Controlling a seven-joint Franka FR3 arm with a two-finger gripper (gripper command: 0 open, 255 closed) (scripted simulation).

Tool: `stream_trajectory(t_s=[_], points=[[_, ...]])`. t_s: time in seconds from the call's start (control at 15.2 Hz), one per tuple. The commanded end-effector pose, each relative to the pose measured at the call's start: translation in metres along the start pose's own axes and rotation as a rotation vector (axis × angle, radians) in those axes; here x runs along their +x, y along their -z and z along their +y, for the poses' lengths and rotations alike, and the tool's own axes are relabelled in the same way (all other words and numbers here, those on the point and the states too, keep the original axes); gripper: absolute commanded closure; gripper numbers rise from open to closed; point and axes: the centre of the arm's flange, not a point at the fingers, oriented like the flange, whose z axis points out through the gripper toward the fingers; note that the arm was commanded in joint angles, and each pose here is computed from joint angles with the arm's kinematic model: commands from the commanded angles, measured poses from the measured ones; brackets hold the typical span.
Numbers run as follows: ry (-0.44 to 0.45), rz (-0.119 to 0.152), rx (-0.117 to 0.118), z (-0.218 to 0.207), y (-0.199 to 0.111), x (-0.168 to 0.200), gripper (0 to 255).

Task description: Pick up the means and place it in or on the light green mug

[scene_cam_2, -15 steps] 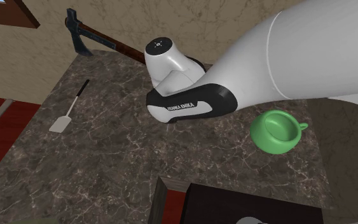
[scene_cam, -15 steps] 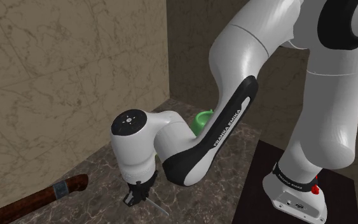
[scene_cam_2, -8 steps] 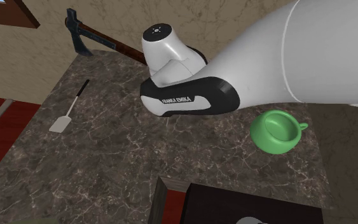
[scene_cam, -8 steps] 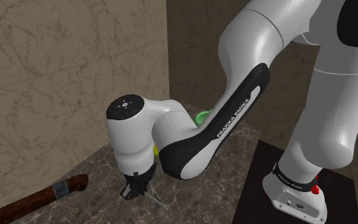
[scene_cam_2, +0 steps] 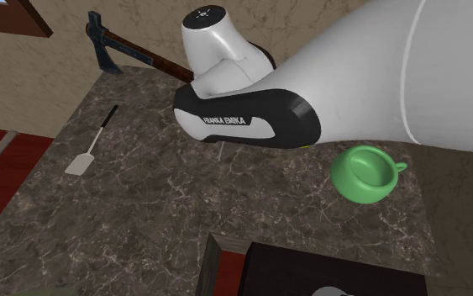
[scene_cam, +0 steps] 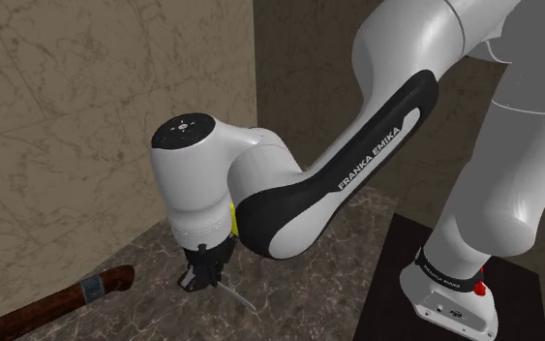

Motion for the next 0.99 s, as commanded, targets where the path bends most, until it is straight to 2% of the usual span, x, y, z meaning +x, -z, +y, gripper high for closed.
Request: stream_trajectory(t_s=[0.0,0.92], points=[[0.000,-0.001,0.000,0.001,0.011,0.000,255],[0.000,-0.001,0.000,0.004,0.084,0.007,255]])
